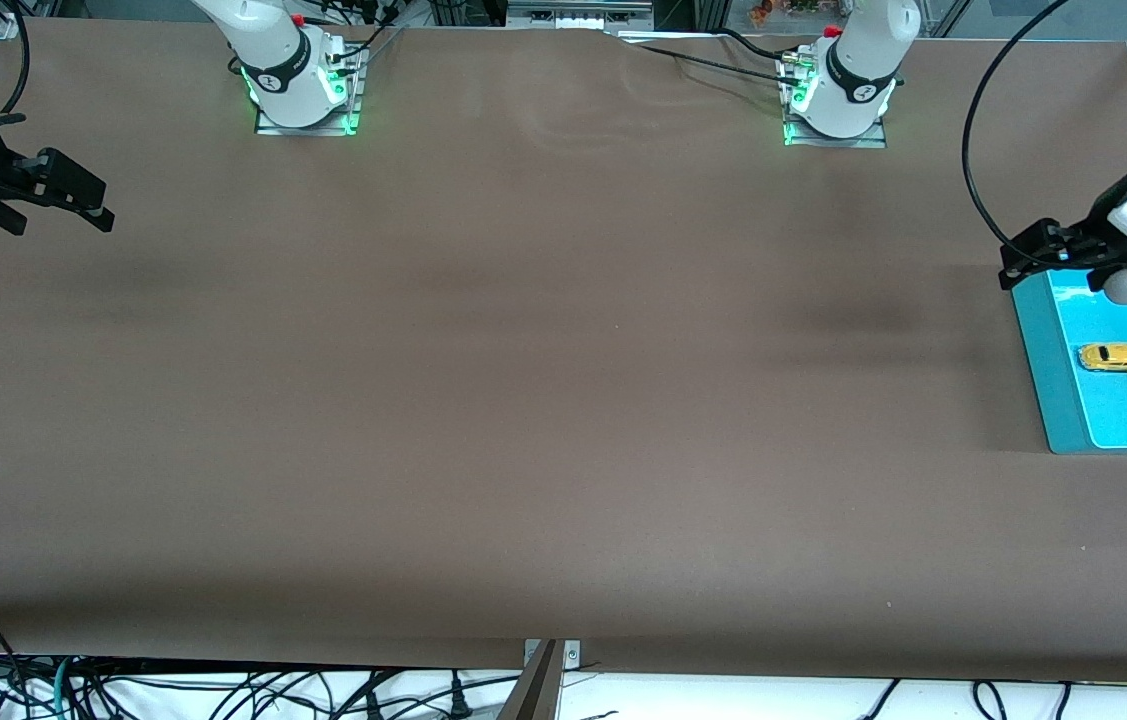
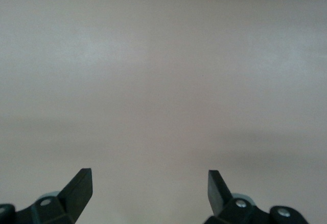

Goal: Wind and store yellow beetle car

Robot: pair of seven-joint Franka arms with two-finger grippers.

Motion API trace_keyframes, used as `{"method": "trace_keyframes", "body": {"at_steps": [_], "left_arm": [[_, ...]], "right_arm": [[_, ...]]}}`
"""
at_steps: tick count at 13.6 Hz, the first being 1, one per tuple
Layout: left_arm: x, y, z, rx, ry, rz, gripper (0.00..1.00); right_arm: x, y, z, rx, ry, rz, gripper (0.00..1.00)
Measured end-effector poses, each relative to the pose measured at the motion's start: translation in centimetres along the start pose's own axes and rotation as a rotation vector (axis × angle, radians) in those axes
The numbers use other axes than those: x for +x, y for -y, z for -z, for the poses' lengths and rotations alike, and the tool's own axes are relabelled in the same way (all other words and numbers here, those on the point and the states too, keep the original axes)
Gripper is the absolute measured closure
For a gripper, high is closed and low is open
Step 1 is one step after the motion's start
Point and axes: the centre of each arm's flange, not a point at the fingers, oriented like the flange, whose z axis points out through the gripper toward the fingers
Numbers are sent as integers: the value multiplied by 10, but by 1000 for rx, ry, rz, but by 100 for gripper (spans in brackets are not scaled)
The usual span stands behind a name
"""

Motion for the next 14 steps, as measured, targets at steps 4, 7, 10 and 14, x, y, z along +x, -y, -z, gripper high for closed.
{"method": "trace_keyframes", "body": {"at_steps": [4, 7, 10, 14], "left_arm": [[-6, -9, 0, -25, 4, -6, 0], [-7, -11, -3, -25, 10, -10, 0], [-12, -11, -8, -24, 58, -11, 0], [-20, -16, -11, -35, 115, -17, 0]], "right_arm": [[0, 0, 0, 0, 0, 0, 0], [0, 0, 0, 0, 0, 0, 0], [0, 0, 0, 0, 0, 1, 0], [0, 0, 0, 0, 0, 1, 0]]}}
